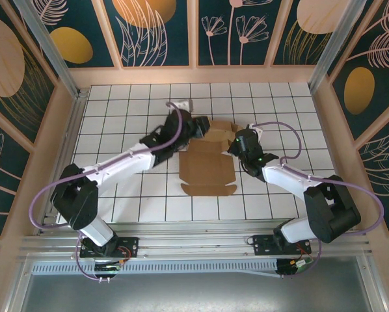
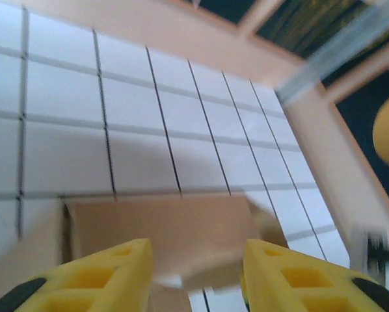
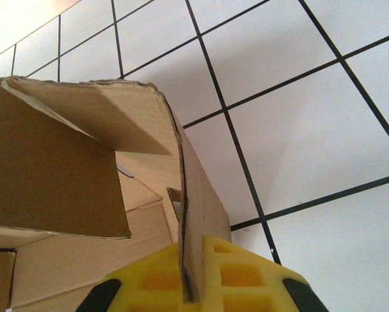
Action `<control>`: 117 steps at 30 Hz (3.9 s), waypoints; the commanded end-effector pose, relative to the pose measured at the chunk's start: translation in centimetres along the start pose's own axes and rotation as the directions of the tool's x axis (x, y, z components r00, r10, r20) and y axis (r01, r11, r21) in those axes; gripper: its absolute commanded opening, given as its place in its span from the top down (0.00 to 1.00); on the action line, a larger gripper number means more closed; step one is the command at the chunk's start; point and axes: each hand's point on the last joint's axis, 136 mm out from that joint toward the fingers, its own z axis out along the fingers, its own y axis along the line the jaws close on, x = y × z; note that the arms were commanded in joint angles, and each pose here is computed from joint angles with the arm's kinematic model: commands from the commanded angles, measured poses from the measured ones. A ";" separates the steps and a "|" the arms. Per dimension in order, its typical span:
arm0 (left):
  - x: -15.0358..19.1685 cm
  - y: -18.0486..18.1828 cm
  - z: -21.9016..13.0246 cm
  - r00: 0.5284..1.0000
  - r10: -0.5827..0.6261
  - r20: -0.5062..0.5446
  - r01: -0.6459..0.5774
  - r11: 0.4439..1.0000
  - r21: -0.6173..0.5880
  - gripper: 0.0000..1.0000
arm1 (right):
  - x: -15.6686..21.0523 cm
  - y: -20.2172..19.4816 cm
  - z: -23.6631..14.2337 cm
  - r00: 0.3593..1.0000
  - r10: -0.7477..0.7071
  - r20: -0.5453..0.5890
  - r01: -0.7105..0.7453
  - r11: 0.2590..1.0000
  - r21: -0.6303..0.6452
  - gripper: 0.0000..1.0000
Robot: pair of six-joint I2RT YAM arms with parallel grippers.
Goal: Fold the paper box
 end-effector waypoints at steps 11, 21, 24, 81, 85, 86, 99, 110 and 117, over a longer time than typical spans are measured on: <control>1.9 4.2 3.8 0.961 -0.136 -0.242 0.140 0.990 0.003 0.47 | 1.2 0.6 -0.3 0.997 -0.059 -0.043 0.061 0.998 0.033 0.94; 4.0 6.2 1.9 0.953 -0.165 -0.255 0.159 0.986 -0.042 0.47 | 0.6 1.0 -0.3 0.996 -0.077 -0.033 0.079 0.996 0.052 0.93; 2.6 7.4 0.4 0.971 -0.144 -0.191 0.124 0.986 -0.113 0.46 | 0.5 1.1 -0.2 0.995 -0.091 -0.029 0.092 0.994 0.061 0.93; 10.0 9.5 0.7 0.820 -0.494 -0.289 0.467 0.870 -0.161 0.55 | 4.8 7.3 -2.2 0.985 -0.162 -0.060 0.138 0.948 -0.287 0.65; 8.8 9.4 0.9 0.853 -0.451 -0.261 0.420 0.892 -0.168 0.55 | 3.7 9.0 -5.8 0.957 -0.289 0.014 0.268 0.867 -0.419 0.56; 8.7 9.5 1.0 0.859 -0.441 -0.260 0.408 0.897 -0.171 0.55 | 3.3 9.4 -7.1 0.948 -0.315 0.046 0.301 0.837 -0.458 0.55; 8.6 9.1 1.4 0.865 -0.418 -0.277 0.386 0.908 -0.162 0.55 | -5.0 -0.7 -6.8 0.817 -0.452 0.358 0.563 0.759 -0.328 0.20; 8.7 9.1 1.6 0.869 -0.402 -0.288 0.372 0.915 -0.156 0.55 | -3.7 0.2 2.1 0.586 -0.761 0.277 0.796 0.477 -0.372 0.27; 8.8 8.8 1.8 0.868 -0.400 -0.296 0.372 0.916 -0.148 0.55 | -0.7 3.1 3.0 0.514 -0.796 0.319 0.801 0.313 -0.510 0.34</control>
